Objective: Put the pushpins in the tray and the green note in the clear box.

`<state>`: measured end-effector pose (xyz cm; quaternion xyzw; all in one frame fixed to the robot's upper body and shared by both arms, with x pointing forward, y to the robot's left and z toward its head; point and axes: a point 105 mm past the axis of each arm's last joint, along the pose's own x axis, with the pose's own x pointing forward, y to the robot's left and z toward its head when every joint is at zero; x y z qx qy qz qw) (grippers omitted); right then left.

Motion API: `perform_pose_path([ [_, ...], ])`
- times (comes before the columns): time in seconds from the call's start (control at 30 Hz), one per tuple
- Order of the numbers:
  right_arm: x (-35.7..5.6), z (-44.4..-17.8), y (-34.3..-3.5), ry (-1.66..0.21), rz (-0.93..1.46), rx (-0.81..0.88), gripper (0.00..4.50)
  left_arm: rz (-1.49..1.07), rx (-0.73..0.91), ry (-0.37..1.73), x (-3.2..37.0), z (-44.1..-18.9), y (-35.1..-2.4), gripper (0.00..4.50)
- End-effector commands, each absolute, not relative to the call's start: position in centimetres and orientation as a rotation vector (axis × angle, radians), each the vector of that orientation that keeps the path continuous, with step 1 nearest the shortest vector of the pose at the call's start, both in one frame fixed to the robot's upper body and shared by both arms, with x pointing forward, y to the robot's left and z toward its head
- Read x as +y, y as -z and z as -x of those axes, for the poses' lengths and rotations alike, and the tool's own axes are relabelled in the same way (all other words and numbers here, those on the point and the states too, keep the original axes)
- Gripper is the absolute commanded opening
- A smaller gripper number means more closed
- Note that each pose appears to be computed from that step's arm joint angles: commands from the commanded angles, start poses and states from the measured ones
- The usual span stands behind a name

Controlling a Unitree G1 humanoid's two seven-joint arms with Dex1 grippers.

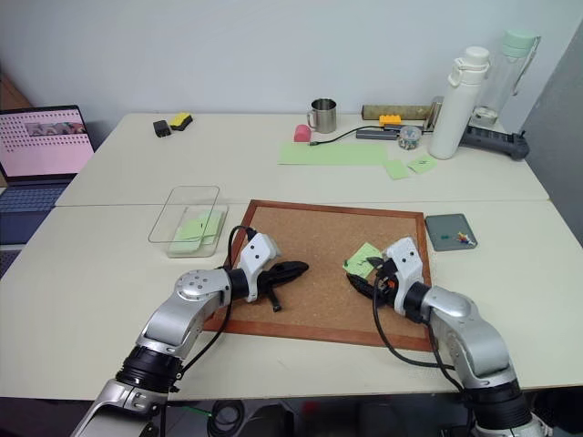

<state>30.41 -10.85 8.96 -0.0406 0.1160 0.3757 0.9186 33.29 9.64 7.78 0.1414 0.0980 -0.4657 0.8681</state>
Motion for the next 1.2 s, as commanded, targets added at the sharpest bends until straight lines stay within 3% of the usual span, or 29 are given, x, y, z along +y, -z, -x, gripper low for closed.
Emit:
perform_pose_path([
  [0.03,-10.5,-30.5,-9.2,-0.784,0.095,0.211,3.22,-0.313,0.31,0.947,10.8,-32.9,-5.5,0.0],
  [0.57,-10.6,-30.6,-9.1,-0.78,0.096,0.212,0.05,-0.304,0.304,0.933,10.9,-33.0,-5.7,0.0],
  [1.2,-10.5,-30.3,-15.4,-0.786,0.032,0.01,0.05,-0.305,0.314,0.943,10.6,-32.9,-5.5,0.0],
])
